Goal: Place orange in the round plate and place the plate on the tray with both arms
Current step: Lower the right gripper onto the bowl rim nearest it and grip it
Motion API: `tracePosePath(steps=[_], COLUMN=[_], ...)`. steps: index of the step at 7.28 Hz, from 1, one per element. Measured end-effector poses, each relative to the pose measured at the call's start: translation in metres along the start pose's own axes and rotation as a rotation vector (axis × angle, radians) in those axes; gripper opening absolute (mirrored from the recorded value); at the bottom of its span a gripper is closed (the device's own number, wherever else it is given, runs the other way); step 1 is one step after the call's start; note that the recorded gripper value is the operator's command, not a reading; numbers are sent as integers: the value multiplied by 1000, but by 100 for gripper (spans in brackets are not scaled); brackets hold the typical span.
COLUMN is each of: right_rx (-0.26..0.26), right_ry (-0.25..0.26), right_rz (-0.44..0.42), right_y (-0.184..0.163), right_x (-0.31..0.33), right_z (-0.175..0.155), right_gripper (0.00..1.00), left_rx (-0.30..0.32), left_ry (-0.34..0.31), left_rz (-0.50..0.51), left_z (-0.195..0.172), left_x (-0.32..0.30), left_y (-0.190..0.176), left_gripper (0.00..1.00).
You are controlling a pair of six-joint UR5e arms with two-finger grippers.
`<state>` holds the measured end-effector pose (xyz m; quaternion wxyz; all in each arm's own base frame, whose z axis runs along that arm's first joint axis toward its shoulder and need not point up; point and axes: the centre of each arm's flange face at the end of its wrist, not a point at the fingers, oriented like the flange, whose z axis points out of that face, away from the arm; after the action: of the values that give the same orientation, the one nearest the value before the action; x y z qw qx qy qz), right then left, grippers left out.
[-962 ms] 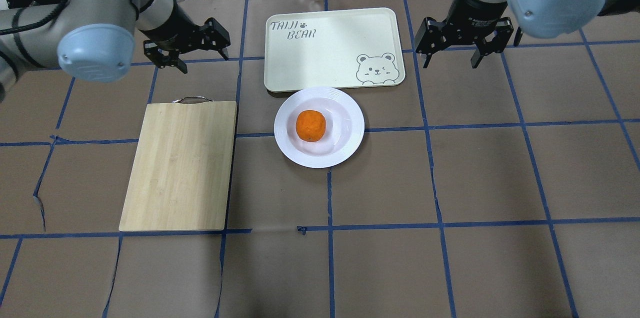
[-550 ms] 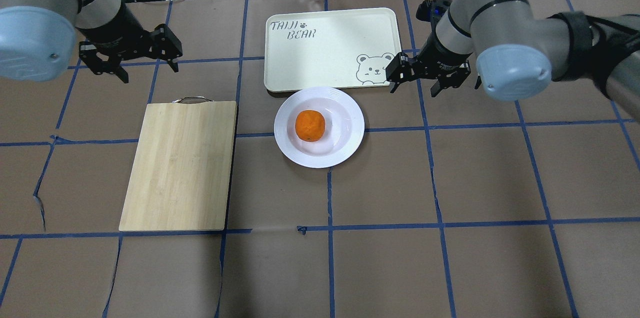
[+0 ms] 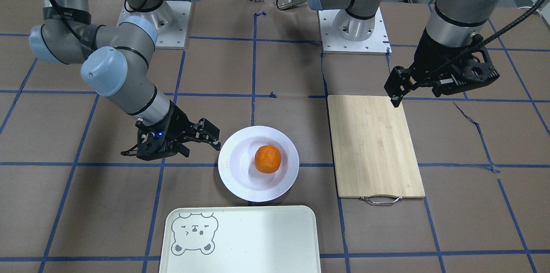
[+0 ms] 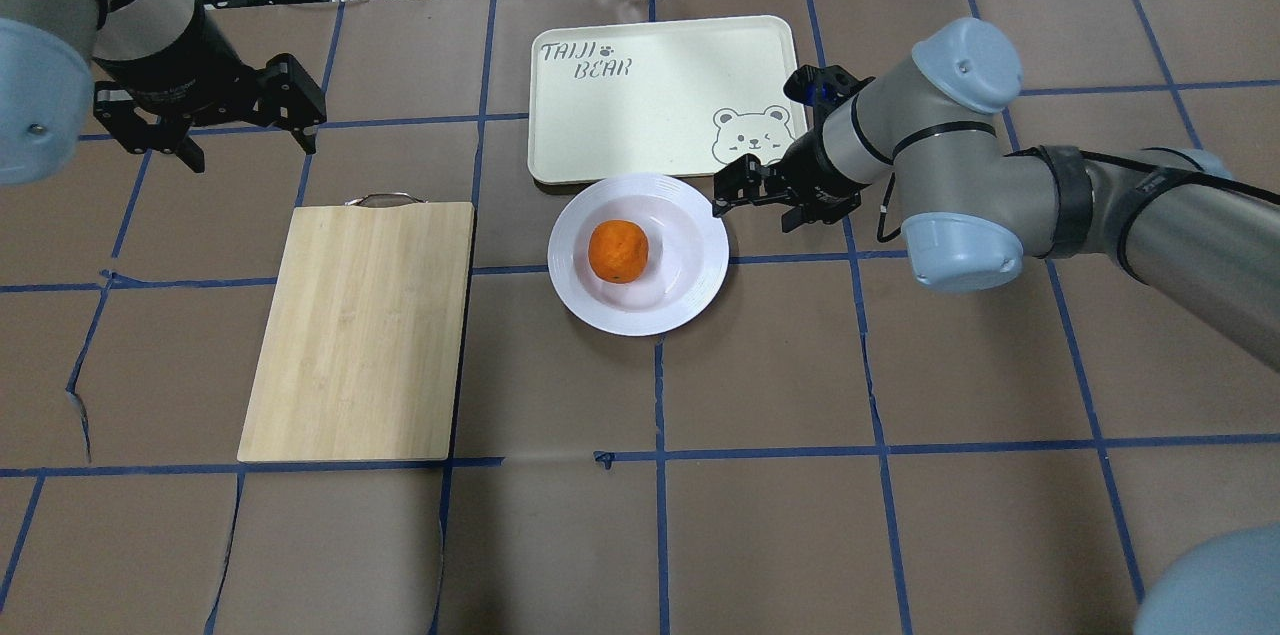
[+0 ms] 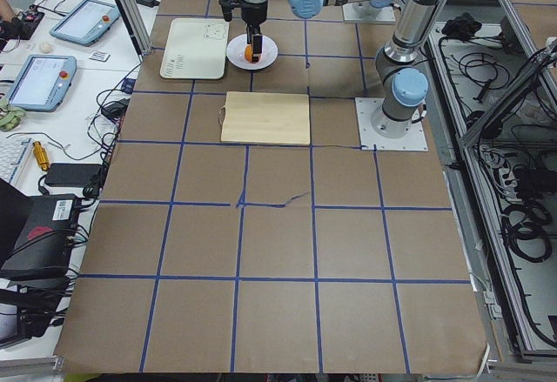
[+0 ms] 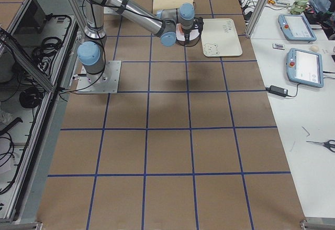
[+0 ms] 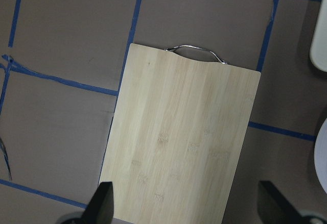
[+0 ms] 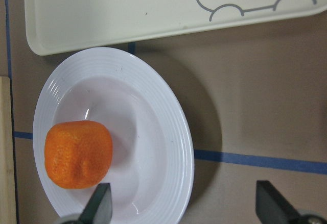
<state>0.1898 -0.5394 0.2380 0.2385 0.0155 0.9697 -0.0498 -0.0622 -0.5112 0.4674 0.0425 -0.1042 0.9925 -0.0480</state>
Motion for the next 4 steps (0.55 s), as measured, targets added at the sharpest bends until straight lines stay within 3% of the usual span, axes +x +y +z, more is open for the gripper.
tracePosePath(steps=[2, 4], right_rx=[-24, -51], right_ry=[-12, -10], right_rz=[73, 140], right_y=[2, 7], right_x=[-1, -6], right_z=[29, 54], right_gripper=[100, 99], left_rx=[1, -14], left_ry=[65, 87], left_rz=[60, 136], left_z=[-5, 1], left_x=[6, 8], left_y=[9, 19], left_gripper=[100, 100])
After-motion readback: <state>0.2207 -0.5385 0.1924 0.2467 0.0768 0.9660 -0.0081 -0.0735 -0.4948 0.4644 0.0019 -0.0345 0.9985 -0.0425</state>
